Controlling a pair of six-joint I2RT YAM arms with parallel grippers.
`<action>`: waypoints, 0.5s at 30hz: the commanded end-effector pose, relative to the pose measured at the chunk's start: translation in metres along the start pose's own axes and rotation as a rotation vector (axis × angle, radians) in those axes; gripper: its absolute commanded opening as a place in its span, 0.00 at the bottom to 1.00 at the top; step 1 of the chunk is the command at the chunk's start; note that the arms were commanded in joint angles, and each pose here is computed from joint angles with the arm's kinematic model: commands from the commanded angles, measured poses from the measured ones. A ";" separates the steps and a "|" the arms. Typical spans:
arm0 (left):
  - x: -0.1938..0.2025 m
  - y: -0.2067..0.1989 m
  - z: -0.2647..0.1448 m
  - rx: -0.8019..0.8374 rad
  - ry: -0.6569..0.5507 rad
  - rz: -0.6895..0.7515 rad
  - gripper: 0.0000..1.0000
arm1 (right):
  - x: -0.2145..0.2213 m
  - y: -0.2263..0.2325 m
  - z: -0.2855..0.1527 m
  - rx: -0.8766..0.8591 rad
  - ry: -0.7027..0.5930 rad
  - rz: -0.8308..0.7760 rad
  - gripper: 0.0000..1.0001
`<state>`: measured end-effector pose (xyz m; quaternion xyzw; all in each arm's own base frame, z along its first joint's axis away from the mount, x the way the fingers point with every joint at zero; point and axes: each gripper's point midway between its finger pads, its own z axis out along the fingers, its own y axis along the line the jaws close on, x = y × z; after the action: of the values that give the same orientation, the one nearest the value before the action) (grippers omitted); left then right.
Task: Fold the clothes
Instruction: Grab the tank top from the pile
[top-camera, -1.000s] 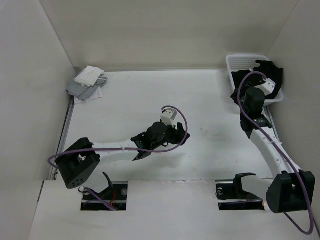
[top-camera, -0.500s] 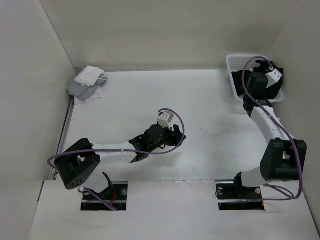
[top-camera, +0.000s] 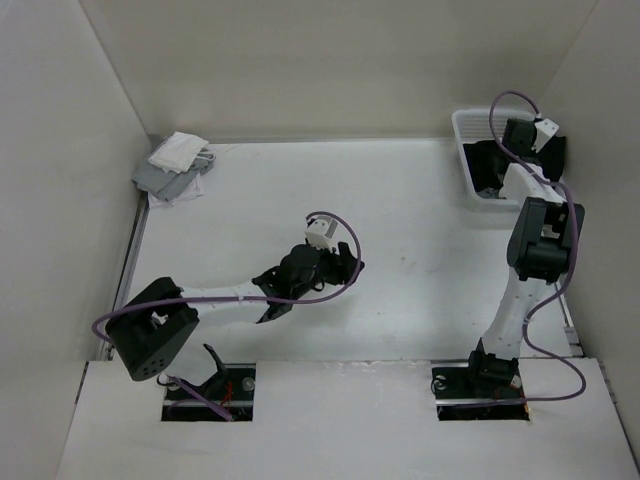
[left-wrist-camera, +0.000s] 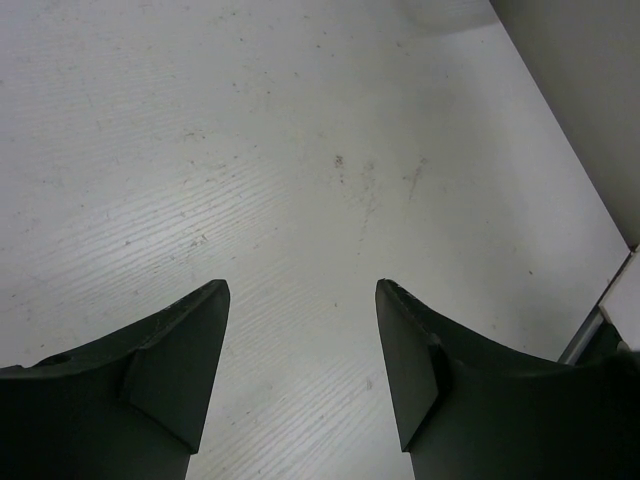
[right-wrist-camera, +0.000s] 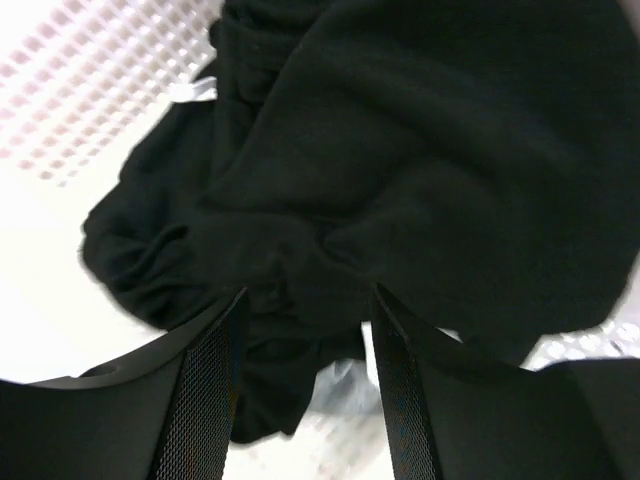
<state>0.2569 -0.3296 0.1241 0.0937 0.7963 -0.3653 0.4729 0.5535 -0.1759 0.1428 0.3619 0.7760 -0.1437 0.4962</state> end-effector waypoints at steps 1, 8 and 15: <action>-0.013 -0.005 0.003 0.030 -0.052 -0.003 0.59 | -0.013 -0.003 0.014 0.023 -0.004 -0.048 0.55; -0.006 -0.002 0.008 0.028 -0.040 -0.012 0.59 | -0.001 -0.007 0.033 0.037 0.017 -0.062 0.31; -0.004 -0.002 0.011 0.030 -0.032 -0.016 0.59 | -0.050 -0.012 -0.005 0.030 -0.137 0.053 0.00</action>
<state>0.2611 -0.3319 0.1114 0.0932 0.8011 -0.3610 0.4682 0.5593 -0.1934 0.1132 0.3550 0.7912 -0.1682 0.4687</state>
